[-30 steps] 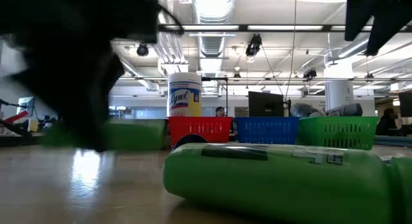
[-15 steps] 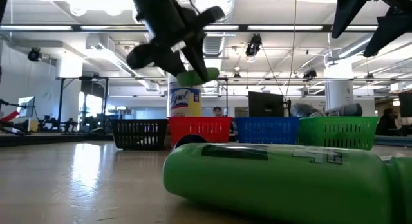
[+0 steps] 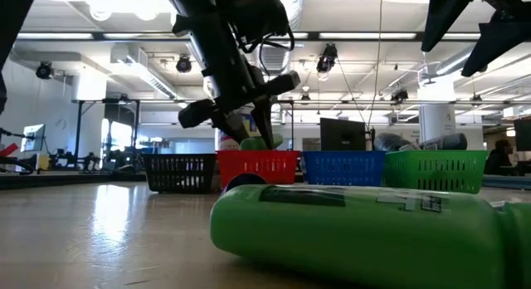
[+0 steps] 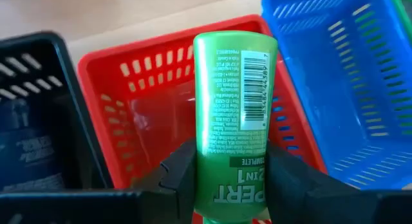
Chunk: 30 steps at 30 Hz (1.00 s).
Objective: Pick & Place Travel size toiletries
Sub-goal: Put the green shampoo bottle into the red basket
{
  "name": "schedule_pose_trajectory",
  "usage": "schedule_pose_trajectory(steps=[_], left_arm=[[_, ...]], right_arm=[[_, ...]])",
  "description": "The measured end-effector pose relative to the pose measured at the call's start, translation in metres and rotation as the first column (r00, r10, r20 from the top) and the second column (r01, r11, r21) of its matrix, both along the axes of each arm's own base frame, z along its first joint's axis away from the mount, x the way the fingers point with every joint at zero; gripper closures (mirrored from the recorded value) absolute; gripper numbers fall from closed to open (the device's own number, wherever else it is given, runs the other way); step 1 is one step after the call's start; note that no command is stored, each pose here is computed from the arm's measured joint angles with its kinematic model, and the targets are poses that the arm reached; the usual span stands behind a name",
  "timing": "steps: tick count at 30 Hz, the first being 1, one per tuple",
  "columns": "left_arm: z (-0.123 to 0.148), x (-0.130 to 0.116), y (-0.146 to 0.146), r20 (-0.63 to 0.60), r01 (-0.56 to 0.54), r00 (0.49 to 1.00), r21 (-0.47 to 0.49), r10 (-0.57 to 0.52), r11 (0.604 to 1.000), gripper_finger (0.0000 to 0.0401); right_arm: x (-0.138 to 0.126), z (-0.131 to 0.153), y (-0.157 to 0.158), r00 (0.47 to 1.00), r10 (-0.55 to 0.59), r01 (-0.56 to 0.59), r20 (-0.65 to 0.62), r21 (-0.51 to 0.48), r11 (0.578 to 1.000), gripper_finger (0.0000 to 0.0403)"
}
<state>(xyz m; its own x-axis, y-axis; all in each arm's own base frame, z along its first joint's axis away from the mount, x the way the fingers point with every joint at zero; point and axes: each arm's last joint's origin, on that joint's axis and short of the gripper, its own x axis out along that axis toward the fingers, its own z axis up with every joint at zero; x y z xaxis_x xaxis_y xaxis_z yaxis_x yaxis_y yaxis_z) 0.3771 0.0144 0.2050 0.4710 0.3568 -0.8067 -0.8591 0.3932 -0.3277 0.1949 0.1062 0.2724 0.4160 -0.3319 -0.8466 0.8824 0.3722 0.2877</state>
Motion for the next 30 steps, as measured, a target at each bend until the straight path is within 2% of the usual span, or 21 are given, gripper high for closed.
schedule_pose_trajectory(steps=[6,14,19,21,22,23,24,25,26,27,28,29,30], left_arm=[[-0.002,0.000,-0.003,0.009,-0.054,0.998,-0.027,0.055,0.998,0.0222],[-0.002,-0.002,-0.012,-0.009,-0.022,1.000,-0.043,0.021,0.999,0.0152],[0.014,-0.006,-0.037,0.007,0.168,0.986,-0.015,-0.167,0.986,0.0141],[0.024,-0.008,-0.053,0.017,0.331,0.943,0.039,-0.332,0.943,0.0142],[0.029,-0.008,-0.063,0.013,0.446,0.894,0.075,-0.449,0.892,0.0144],[0.034,-0.009,-0.075,0.015,0.573,0.816,0.108,-0.577,0.813,0.0146],[0.039,-0.011,-0.087,0.016,0.699,0.707,0.137,-0.707,0.702,0.0148],[0.042,-0.013,-0.101,0.010,0.807,0.575,0.161,-0.818,0.569,0.0149],[0.044,-0.017,-0.118,0.001,0.885,0.432,0.190,-0.902,0.424,0.0151],[0.045,-0.021,-0.132,-0.019,0.928,0.315,0.219,-0.949,0.303,0.0153],[0.044,-0.025,-0.145,-0.050,0.947,0.228,0.245,-0.972,0.209,0.0153],[0.042,-0.029,-0.158,-0.076,0.955,0.164,0.263,-0.984,0.139,0.0154],[0.040,-0.032,-0.170,-0.100,0.955,0.129,0.281,-0.987,0.096,0.0154]], right_arm=[[0.000,-0.001,0.000,1.000,0.000,0.000,-0.003,-0.002,1.000,0.0039],[-0.001,-0.001,0.000,1.000,0.010,-0.010,-0.009,-0.007,1.000,0.0039],[0.000,-0.001,0.000,0.999,0.049,-0.049,-0.024,-0.014,0.999,0.0039],[0.000,-0.001,0.001,0.996,0.081,-0.081,-0.033,-0.012,0.997,0.0039],[0.000,-0.001,0.001,0.993,0.106,-0.107,-0.043,-0.011,0.994,0.0039],[0.000,-0.001,0.002,0.989,0.136,-0.137,-0.056,-0.012,0.991,0.0039],[0.001,0.000,0.002,0.984,0.167,-0.168,-0.065,-0.012,0.986,0.0039],[0.001,0.000,0.003,0.979,0.193,-0.194,-0.068,-0.012,0.981,0.0039],[0.002,0.001,0.004,0.975,0.211,-0.212,-0.067,-0.012,0.977,0.0039],[0.001,0.002,0.005,0.973,0.219,-0.221,-0.066,-0.014,0.975,0.0039],[0.001,0.002,0.005,0.973,0.222,-0.223,-0.069,-0.013,0.975,0.0039],[0.001,0.002,0.005,0.972,0.224,-0.225,-0.068,-0.013,0.974,0.0039],[0.001,0.002,0.006,0.972,0.227,-0.228,-0.066,-0.012,0.974,0.0039]])
